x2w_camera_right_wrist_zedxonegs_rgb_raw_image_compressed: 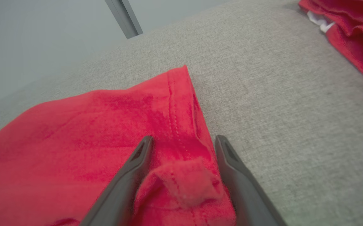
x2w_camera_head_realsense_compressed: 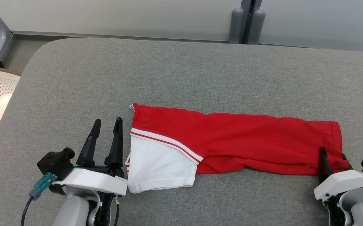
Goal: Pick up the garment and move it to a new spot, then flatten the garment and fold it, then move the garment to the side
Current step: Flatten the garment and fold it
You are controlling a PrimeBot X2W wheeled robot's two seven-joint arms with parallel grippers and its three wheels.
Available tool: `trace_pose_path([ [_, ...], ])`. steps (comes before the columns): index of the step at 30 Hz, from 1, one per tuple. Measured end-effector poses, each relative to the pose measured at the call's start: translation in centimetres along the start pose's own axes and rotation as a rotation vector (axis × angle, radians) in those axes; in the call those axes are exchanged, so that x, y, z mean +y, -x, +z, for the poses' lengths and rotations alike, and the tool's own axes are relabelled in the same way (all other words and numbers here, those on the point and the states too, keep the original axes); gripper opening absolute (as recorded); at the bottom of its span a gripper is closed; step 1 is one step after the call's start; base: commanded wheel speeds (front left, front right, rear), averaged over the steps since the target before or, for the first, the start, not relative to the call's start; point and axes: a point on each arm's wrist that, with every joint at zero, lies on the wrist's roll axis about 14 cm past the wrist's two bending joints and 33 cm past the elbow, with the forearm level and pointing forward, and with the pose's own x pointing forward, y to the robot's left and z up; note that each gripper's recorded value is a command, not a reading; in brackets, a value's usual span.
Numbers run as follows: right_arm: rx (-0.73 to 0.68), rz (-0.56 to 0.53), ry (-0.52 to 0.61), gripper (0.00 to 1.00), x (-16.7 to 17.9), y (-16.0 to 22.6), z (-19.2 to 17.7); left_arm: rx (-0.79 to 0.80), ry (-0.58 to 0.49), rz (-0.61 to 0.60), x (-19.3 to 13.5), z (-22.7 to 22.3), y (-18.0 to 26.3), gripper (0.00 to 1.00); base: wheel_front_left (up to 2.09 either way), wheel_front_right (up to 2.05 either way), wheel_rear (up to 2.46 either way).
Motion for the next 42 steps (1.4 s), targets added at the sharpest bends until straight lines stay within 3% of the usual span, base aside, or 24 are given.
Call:
trace_pose_path([
  [1, 0.003, 0.001, -0.001, 0.00, 0.1, 0.0, 0.0, 0.000, 0.000, -0.001, 0.0, 0.0, 0.0, 1.00, 0.00, 0.00, 0.00],
  [7, -0.014, 0.001, -0.008, 0.00, 0.0, 0.1, 0.3, -0.001, 0.001, -0.003, -0.1, 0.0, -0.1, 1.00, 0.00, 0.00, 0.00],
  [15, -0.144, -0.166, 0.029, 0.00, -6.7, 0.9, 4.3, -0.003, 0.010, -0.016, -0.6, 0.1, 0.0, 1.00, 0.00, 0.00, 0.00],
  [19, -0.211, -0.260, 0.112, 0.00, -10.7, 1.9, 7.5, -0.005, 0.011, -0.018, -0.7, 0.2, 0.1, 1.00, 0.00, 0.00, 0.00],
  [21, -0.243, -0.271, 0.117, 0.00, -10.8, 2.0, 8.6, -0.009, 0.011, -0.016, -0.6, 0.3, 0.1, 1.00, 0.00, 0.00, 0.00],
  [27, -0.306, -0.182, 0.125, 0.00, -6.5, 1.2, 10.2, -0.016, 0.017, -0.010, -0.5, 0.6, 0.4, 1.00, 0.00, 0.00, 0.00],
  [42, -0.299, 0.336, 0.126, 0.00, 12.4, 2.9, 9.3, -0.029, 0.024, -0.024, -1.1, 1.0, 1.1, 1.00, 0.00, 0.00, 0.00],
])
